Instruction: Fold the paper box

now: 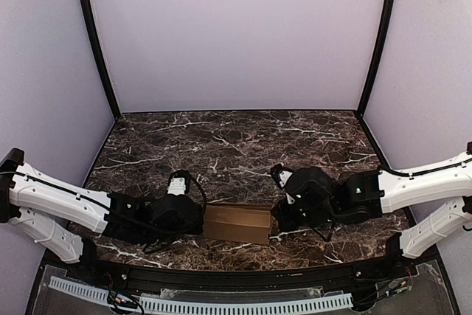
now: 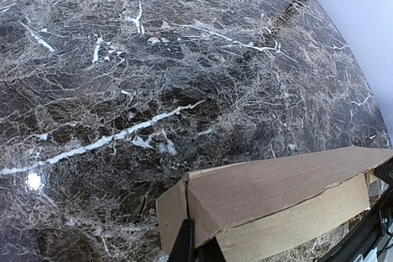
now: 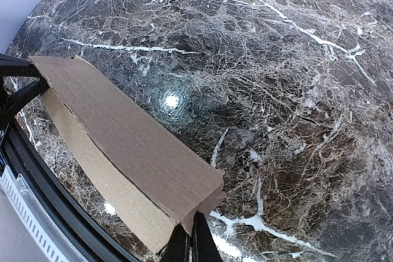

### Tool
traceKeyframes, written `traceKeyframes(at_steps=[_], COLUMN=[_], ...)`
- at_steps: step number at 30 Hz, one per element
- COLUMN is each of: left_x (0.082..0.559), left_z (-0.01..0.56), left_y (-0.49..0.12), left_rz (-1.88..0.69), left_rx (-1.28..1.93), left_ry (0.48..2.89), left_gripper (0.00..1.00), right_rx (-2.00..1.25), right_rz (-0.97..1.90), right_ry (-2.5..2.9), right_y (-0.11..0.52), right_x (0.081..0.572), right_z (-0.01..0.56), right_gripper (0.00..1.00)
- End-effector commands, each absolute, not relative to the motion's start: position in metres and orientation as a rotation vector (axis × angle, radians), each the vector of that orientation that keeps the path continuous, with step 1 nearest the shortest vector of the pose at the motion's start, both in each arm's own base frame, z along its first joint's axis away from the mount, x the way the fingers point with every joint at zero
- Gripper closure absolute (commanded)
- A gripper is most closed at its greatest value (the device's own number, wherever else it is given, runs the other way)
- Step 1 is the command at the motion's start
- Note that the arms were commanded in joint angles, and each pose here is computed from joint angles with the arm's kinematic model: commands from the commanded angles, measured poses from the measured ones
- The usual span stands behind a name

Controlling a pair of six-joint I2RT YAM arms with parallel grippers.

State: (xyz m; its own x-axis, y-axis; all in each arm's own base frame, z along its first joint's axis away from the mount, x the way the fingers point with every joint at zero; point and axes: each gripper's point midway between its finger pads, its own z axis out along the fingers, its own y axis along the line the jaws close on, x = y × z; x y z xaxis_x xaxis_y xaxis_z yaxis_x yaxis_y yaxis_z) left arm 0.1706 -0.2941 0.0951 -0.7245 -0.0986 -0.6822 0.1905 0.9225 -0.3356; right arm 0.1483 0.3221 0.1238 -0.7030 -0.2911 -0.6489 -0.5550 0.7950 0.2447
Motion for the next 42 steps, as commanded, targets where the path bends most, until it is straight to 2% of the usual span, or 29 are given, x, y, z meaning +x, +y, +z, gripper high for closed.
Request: traceKeyframes(at_steps=[1, 19, 42], left_x=[0.130, 0.130, 0.130], left_z=[0.019, 0.018, 0.023], left_y=[-0.250, -0.249, -0.253], left_rz=[-0.218, -0.190, -0.215], left_rx=[0.268, 0.285, 0.276], left_ry=[2.619, 2.588, 2.581], left_gripper=[1.00, 1.00, 1.00], right_rx=[-0.588, -0.331, -0.248], right_rz=[0.769, 1.047, 0.825], right_ry=[2.438, 2.582, 2.616], right_y=[0.349, 0.334, 0.308], right_x=[0.131, 0.141, 0.136], right_z=[0.136, 0.155, 0.098], right_gripper=[1.00, 1.00, 1.00])
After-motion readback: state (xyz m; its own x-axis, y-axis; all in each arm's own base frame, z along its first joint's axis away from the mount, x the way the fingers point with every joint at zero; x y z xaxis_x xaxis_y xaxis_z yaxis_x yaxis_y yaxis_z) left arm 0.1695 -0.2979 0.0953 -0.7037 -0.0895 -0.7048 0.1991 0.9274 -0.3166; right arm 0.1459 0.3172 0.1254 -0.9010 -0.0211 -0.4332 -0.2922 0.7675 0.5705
